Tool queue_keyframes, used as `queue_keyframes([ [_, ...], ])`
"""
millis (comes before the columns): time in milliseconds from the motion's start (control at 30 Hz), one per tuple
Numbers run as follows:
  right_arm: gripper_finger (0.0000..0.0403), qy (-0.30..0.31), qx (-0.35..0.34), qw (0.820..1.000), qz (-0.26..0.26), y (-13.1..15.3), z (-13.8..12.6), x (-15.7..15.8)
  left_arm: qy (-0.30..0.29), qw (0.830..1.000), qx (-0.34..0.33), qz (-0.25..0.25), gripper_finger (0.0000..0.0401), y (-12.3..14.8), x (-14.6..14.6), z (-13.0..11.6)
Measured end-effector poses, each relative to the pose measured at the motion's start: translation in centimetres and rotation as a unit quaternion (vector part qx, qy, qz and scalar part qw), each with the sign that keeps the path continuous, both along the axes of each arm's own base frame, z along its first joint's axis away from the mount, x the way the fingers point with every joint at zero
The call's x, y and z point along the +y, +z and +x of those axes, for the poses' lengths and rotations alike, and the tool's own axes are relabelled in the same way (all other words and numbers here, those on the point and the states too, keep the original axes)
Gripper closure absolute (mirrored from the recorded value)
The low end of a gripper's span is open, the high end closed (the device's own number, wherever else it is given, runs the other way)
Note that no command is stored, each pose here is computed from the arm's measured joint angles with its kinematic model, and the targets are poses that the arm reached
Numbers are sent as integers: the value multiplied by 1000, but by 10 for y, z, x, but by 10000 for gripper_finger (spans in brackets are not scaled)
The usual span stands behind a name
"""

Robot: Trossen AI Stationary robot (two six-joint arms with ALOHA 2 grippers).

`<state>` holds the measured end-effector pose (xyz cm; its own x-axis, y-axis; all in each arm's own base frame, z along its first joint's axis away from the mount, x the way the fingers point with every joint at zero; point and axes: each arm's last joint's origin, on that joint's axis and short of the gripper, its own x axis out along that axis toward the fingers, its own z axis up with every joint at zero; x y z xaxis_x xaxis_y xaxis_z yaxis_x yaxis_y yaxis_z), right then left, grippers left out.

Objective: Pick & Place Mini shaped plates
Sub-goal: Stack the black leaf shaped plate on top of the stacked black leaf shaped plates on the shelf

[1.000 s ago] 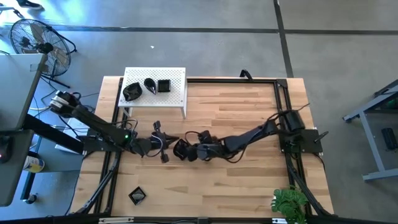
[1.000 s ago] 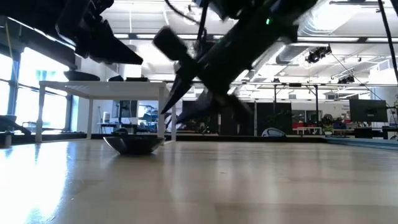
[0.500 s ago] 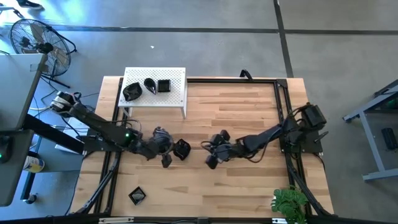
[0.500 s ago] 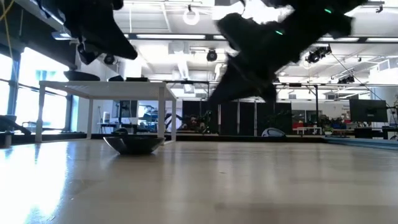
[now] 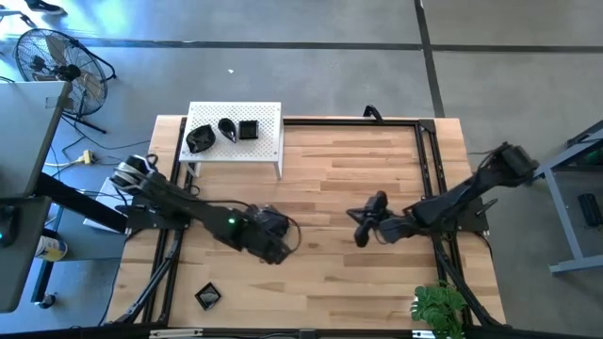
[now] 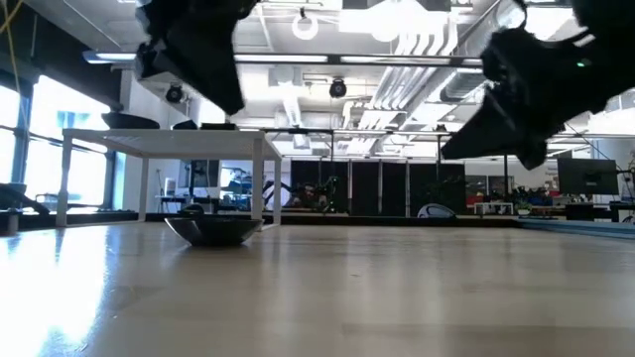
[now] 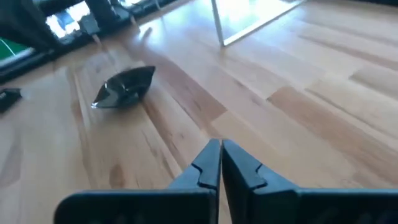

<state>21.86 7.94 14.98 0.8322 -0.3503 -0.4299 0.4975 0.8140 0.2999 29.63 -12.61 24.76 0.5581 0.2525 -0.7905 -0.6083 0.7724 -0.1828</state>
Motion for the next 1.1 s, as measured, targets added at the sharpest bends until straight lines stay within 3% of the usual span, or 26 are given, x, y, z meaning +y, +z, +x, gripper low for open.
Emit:
queue_keyframes([
  [167, 397, -1, -41, 999, 0, 0, -27, -3, 26, 999, 39, -21, 320, -10, 0, 35],
  [267, 401, 4, -56, 998, -6, -3, -39, -4, 50, 995, 53, -62, 314, -15, 8, 58],
  [400, 400, 12, -80, 997, 0, -4, -49, -3, 89, 987, 111, -76, 313, -30, 22, 71],
  [633, 402, 12, -83, 996, -13, -11, -58, -4, 120, 980, 138, -78, 313, -47, 32, 79],
  [1100, 401, 2, -96, 995, -24, -13, -61, -6, 126, 968, 198, -84, 313, -77, 32, 83],
])
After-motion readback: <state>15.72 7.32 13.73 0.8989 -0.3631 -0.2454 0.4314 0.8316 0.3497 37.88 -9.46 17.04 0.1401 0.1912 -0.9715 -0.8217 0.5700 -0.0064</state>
